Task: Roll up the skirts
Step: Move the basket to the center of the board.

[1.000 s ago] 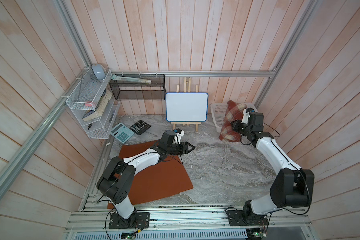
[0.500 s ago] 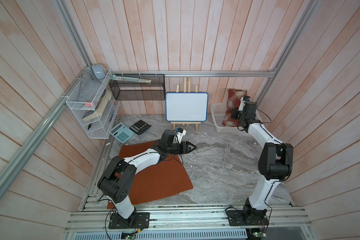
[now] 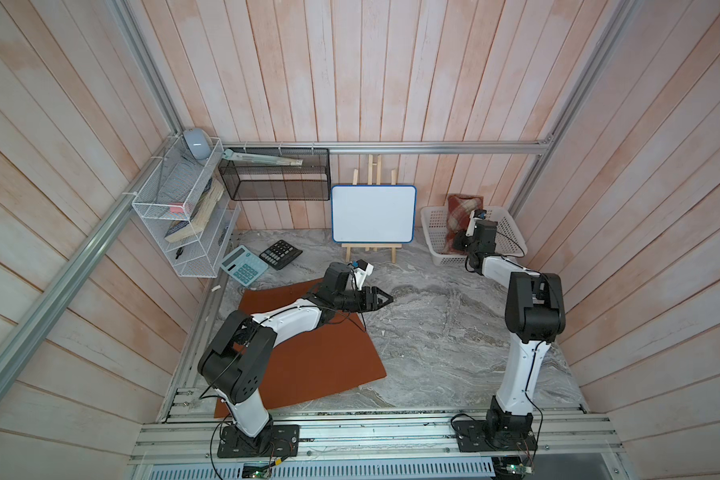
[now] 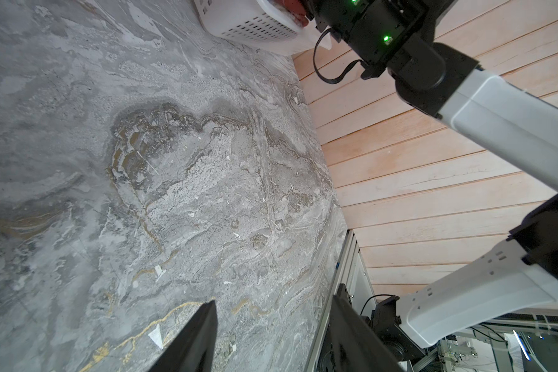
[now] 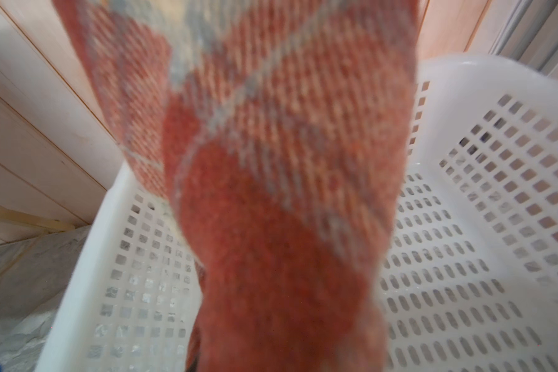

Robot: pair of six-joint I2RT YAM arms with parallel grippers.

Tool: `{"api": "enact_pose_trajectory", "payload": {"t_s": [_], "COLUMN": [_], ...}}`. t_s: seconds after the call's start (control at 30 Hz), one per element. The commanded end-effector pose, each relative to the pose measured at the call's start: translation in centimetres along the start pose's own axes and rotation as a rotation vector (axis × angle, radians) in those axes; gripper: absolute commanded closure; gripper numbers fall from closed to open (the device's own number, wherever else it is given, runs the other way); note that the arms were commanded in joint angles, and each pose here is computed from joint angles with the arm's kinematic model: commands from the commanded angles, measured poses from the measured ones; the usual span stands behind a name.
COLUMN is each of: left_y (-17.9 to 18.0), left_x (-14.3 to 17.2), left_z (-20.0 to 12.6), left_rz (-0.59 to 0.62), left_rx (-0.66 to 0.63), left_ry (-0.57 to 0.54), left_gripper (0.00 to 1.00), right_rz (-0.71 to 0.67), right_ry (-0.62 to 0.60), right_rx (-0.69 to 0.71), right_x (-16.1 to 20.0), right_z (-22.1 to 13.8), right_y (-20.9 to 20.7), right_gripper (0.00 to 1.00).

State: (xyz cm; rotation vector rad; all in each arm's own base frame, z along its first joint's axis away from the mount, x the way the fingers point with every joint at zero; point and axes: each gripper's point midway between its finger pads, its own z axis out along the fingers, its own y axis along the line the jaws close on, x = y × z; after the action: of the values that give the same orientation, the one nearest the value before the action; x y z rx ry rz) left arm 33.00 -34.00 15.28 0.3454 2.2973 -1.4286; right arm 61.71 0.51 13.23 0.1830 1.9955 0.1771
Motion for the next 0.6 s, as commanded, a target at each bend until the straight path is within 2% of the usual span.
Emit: {"api": "enact_pose_trajectory", "payload": {"t_s": [0.0, 0.07, 0.37, 0.57], "left_y": [-0.5, -0.6, -1.3, -1.9], "left_x": [-0.1, -0.2, -0.3, -0.5], "left_z": [-0.3, -0.3, -0.5, -0.9], "left_rz": [0.034, 0.039, 0.053, 0.061], "left_rx": [0.013, 0.012, 0.028, 0.038], "left_ry": [-0.006, -0.009, -0.002, -0.012], "left_gripper": [0.39, 0.39, 0.40, 0.40], "right_rz": [-0.011, -0.003, 0.049, 0.104], "right_ry": [-0.054, -0.051, 0.138, 0.169], "right_rx": [-0.037, -0.011, 0.062, 0.100], "right_x": [-1.9, -2.1, 0.7, 3.6], "right_z": [0.1, -0.4, -2.4, -6.6], "right_y": [0.7, 0.4, -0.5, 0.6], "right_gripper": [1.00, 1.00, 1.00, 1.00]}}
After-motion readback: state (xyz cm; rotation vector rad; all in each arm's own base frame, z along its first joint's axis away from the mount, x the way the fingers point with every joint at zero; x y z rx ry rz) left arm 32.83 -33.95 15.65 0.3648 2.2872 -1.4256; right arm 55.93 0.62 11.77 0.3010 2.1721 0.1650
